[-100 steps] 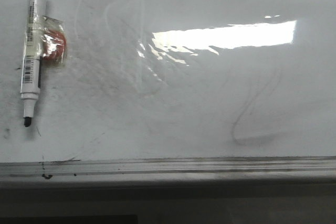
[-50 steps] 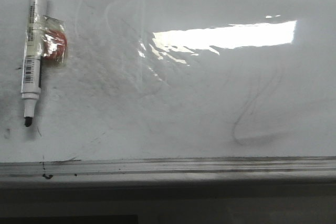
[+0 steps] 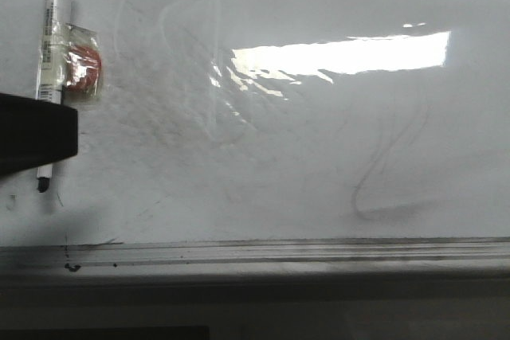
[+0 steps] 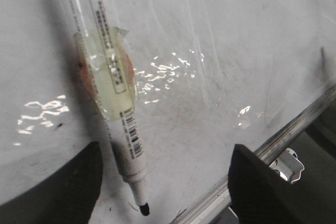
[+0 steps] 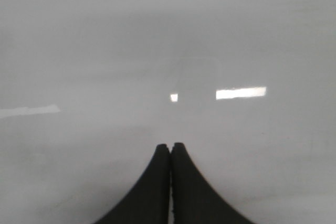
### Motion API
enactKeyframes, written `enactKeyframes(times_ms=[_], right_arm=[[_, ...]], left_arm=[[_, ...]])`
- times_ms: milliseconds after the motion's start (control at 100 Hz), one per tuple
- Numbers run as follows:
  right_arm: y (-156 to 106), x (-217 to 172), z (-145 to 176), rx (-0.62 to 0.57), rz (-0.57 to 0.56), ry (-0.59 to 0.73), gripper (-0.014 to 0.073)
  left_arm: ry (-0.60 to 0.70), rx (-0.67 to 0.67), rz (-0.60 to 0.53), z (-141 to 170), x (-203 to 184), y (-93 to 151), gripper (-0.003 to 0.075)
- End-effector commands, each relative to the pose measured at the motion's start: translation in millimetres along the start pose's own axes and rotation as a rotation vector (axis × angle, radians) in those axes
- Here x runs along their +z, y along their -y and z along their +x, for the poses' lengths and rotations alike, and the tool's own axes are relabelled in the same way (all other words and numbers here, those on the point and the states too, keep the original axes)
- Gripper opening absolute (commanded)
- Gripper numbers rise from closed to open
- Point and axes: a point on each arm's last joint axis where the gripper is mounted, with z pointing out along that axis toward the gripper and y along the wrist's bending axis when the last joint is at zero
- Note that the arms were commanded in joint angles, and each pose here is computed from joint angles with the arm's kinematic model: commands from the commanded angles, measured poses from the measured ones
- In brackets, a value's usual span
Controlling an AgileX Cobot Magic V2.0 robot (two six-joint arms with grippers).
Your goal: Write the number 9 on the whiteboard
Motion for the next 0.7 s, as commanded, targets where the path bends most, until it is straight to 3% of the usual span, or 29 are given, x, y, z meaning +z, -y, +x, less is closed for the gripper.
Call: enactKeyframes(times_ms=[0,150,340,540,690], right_arm=[[-1.4,-2.0,-17.0,-0.011,-0.004,0.088,-0.0063],[-1.9,-2.0,-17.0,0.008,-0.011,0.088,-0.0063],[-7.2,-1.9,-12.4,0.040,-0.068,0.036,-0.0063],[-25.2,-4.8,-15.9,-0.076,-0.237,-0.067,-0.0063],[-48.3,-10.0,-34.2,-0.241,-0.424,-0.124,-0.0061]], left_arm=[[0.100,-0.034,0.031,-14.3,8.1,4.6,0.0411],[0.114,-0.118,-0.012,-12.5,15.8,-0.9,0.0266],[0.118,-0.149,-0.032,-11.5,18.4,-3.2,-0.0022],[0.109,-0.100,-0.006,-10.9,18.5,-0.5,-0.0020],[0.081,0.099,0.110,-8.6,16.7,11.0,-0.0020]])
